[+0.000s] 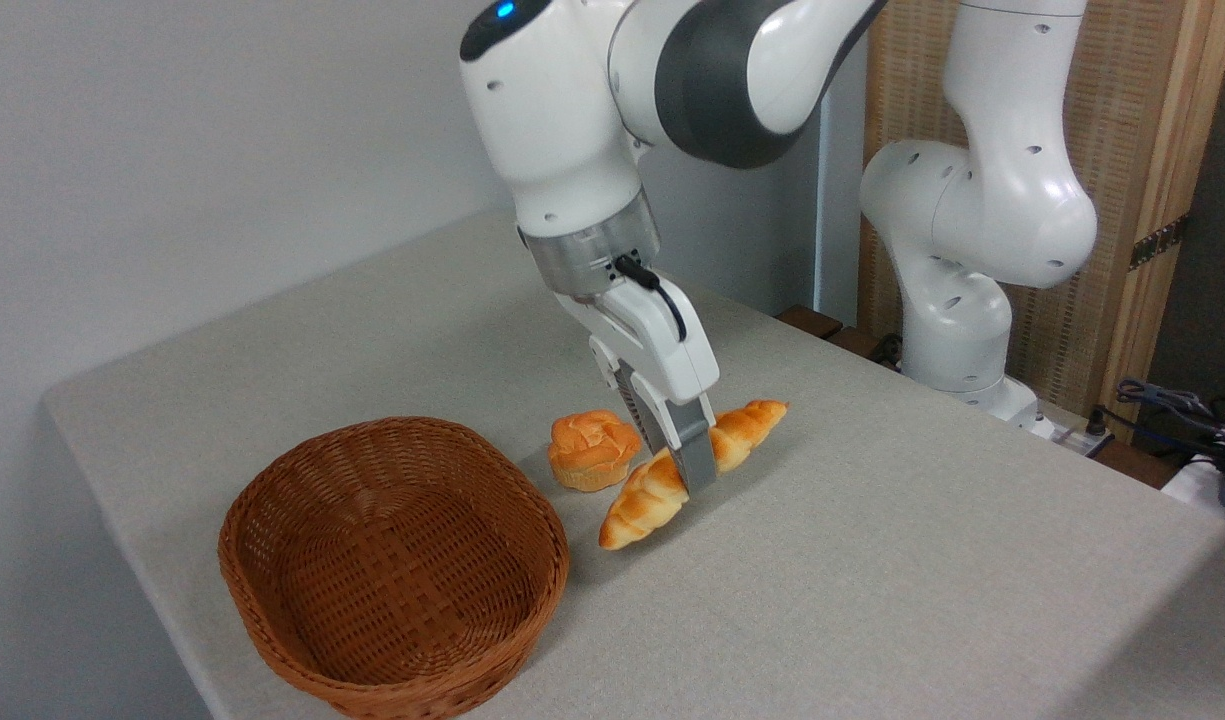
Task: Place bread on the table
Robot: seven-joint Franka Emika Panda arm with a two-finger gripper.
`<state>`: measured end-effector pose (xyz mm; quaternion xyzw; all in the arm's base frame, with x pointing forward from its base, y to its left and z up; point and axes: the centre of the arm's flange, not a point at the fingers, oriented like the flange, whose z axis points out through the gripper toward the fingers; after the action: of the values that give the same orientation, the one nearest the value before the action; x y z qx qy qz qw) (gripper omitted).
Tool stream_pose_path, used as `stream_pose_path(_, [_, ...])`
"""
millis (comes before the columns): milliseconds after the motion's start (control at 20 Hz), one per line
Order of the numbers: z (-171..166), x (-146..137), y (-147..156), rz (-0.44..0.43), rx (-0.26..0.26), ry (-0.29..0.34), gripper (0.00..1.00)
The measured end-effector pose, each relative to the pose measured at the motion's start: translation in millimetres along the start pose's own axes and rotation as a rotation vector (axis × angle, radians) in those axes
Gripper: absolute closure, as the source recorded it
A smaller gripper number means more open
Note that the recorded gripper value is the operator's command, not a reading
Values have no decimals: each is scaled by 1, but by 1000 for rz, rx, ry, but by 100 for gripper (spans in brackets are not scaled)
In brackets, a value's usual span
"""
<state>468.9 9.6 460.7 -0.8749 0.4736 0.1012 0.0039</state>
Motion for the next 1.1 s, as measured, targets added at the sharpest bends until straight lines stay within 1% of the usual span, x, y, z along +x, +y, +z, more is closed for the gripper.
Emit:
stream_pose_path(150, [3,2,0,4,9,5,0])
stream_pose_path(550, [15,15,3,28,-8,-15,0])
stream_pose_path(800, [14,17,3,31,-5,-14,0])
stream_pose_path(900, [6,18,1,31,9,-5,0])
stream_pose_path(950, [-3,19,0,28,20,10,0])
stream_pose_path(1000, [-15,20,-1,21,20,31,0])
stream_pose_path(1100, [-46,21,0,5,2,82,0])
